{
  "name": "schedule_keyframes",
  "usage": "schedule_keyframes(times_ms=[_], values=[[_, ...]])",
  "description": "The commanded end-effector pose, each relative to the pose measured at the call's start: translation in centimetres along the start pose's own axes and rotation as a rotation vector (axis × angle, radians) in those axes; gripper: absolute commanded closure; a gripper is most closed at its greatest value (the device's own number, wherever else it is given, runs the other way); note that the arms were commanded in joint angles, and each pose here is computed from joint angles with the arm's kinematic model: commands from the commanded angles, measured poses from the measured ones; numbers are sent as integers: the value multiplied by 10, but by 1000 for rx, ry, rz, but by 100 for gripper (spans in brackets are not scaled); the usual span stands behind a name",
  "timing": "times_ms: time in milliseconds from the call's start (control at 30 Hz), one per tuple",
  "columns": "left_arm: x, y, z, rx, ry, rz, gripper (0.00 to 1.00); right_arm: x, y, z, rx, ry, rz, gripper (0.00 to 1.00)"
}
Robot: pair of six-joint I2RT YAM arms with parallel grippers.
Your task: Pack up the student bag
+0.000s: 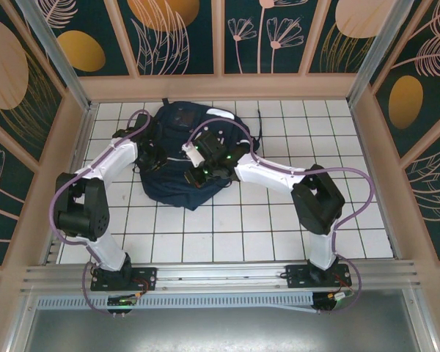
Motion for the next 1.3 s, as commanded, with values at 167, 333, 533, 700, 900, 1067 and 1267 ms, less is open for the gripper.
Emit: schedule_keyframes(times_ms=[167,333,533,700,900,1067,1267], values=[[-24,16,-21,-141,-135,182,100,26,-47,-23,164,44,51,100],[-20,20,-15,-153,-102,290,100,41,-102,-48,289,40,146,100],[-24,21,-15,-173,-89,460,100,45,-171,-65,462,24,254,100],[-28,19,-23,-162,-172,638,100,29,-176,-66,412,5,211,100],[-39,-18,-42,-6,-162,573,61,15,-94,-54,111,-6,73,100],[-34,-37,-55,94,-117,396,40,-5,-31,-37,-28,-57,-2,100],[8,-42,-51,63,-50,228,31,-23,-4,-26,-111,-97,-28,100]])
Point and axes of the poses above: each hand's point on the last joint's axis, 136 mm out from that joint toward the fingers, its own z axis out along the fingers, its own y axis along the line the jaws close on, x = y × z, the point moved 3 cm from there along -z, back along the fingers, and after that the axes turned 6 degrees about z, right-handed, at the moved point
